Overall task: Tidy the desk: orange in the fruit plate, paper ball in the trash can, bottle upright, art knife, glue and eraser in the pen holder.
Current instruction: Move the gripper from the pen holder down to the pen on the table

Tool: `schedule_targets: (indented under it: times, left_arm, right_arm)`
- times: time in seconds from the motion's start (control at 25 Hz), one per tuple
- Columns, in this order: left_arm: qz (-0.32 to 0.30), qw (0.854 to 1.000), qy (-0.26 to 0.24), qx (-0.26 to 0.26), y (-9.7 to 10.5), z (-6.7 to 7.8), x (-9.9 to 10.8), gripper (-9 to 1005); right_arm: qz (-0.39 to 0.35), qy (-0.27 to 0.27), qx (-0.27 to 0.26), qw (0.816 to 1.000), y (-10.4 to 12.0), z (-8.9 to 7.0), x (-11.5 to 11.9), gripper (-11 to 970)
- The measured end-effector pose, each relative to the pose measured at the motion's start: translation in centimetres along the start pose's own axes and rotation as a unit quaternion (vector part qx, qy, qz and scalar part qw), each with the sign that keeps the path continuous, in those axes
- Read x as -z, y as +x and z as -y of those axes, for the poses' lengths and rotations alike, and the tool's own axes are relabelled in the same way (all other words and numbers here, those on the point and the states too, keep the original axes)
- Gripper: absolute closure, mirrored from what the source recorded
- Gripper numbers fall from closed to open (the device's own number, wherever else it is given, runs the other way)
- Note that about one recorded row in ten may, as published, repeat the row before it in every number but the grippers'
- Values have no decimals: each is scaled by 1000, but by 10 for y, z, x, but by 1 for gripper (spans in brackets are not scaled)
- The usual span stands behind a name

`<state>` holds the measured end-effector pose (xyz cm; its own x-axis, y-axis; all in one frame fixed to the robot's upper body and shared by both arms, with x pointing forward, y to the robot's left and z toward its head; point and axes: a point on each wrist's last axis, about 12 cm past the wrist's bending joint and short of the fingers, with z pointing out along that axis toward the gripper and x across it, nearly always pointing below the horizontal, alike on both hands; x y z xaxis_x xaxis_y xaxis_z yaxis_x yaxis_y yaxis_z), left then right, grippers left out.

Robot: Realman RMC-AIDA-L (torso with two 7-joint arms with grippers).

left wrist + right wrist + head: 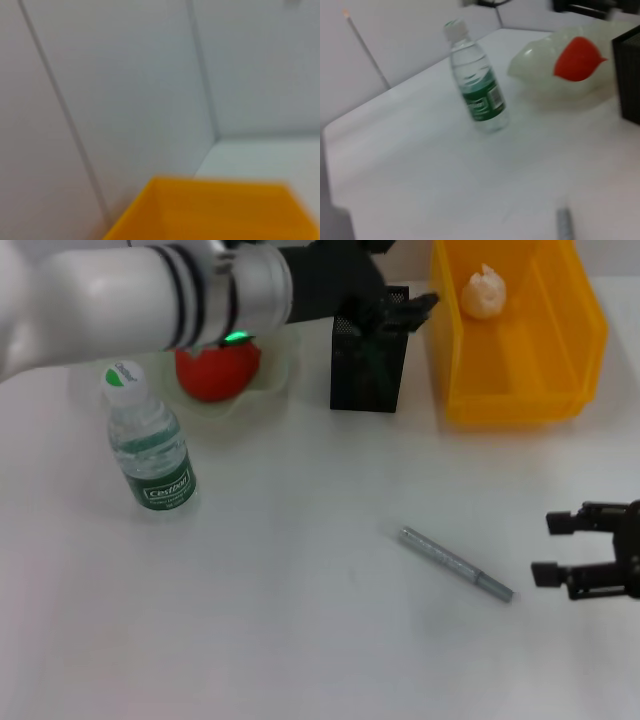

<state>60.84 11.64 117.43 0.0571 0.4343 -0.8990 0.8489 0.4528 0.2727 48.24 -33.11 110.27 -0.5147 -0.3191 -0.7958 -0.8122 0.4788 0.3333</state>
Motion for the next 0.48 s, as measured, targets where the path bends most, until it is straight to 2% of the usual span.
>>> schedule_targets:
  times: [0.08,0.12,0.16,0.28,0.32,0.36,0.4,0.48]
  left_arm:
    - [43,999,24,11,0,5,17,223]
    - [43,999,24,11,0,5,17,213]
    - [111,992,66,13,10,16,45,203]
    - [163,981,107,-5,28,33,69,203]
    - [163,981,107,-5,28,33,69,203]
    - [164,980,110,-3,66,50,91,204]
    - [164,980,110,-3,66,50,91,204]
    - [153,981,116,11,92,65,100,204]
  right_arm:
    - [1,19,-12,1000,-7,2,7,126]
    - [2,28,-18,999,-11,3,10,126]
    - [2,41,-27,999,-17,4,15,126]
    - [-2,56,-39,998,-25,6,20,126]
    - [-6,61,-47,997,-30,6,21,126]
    - [-10,65,-53,996,-34,7,21,126]
    - [-21,71,-59,996,-41,7,22,126]
    - [-58,79,-62,993,-56,5,20,125]
